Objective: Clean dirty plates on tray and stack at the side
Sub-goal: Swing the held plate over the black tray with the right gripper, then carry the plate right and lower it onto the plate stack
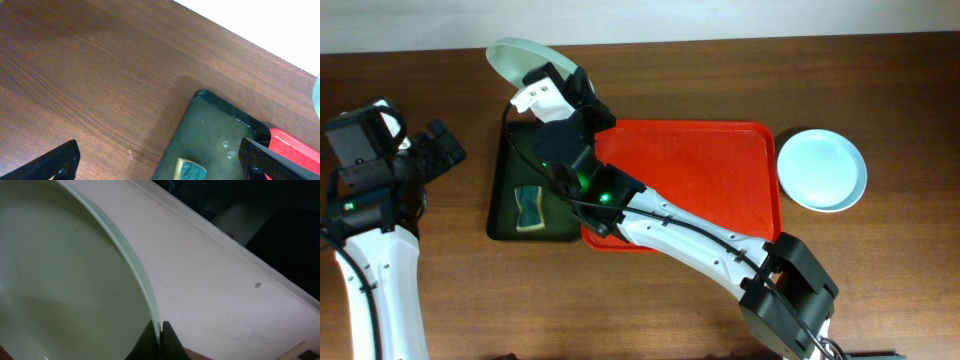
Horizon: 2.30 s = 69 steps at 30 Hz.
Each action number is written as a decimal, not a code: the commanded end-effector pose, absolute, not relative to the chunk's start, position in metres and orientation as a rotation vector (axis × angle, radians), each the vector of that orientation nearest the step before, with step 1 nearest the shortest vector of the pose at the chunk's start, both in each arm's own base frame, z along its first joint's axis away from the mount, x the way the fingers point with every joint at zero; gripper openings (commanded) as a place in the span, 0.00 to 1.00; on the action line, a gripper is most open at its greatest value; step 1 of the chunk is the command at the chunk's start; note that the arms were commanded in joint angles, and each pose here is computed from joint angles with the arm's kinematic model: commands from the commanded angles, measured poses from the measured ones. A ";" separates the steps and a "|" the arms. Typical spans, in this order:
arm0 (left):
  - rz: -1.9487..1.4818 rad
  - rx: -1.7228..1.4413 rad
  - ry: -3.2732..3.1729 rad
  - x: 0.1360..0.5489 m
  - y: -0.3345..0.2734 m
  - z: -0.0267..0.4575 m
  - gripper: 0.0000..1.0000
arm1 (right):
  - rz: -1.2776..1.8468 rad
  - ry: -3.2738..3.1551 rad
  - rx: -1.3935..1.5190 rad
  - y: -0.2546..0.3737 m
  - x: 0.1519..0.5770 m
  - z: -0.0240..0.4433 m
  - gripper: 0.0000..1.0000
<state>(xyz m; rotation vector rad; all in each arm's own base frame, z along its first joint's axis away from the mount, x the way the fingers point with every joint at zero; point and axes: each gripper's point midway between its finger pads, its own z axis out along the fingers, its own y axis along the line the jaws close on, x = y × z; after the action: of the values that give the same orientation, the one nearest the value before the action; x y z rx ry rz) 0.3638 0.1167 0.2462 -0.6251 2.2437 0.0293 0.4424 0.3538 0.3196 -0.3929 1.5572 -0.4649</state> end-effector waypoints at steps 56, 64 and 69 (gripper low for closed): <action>0.033 -0.648 2.237 0.364 0.120 0.247 0.99 | -0.151 2.652 1.411 -0.177 0.332 0.075 0.04; 0.033 -0.648 2.237 0.364 0.120 0.247 0.99 | -0.137 2.702 1.323 -0.169 0.334 0.069 0.11; 0.033 -0.648 2.237 0.364 0.120 0.247 1.00 | -0.145 2.772 1.229 -0.167 0.330 0.068 0.76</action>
<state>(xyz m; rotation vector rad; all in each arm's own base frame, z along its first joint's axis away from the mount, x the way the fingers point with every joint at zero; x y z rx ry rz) 0.3638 0.1167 0.2462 -0.6251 2.2437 0.0293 0.3324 -0.1709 0.0630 1.3278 2.7262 -0.1324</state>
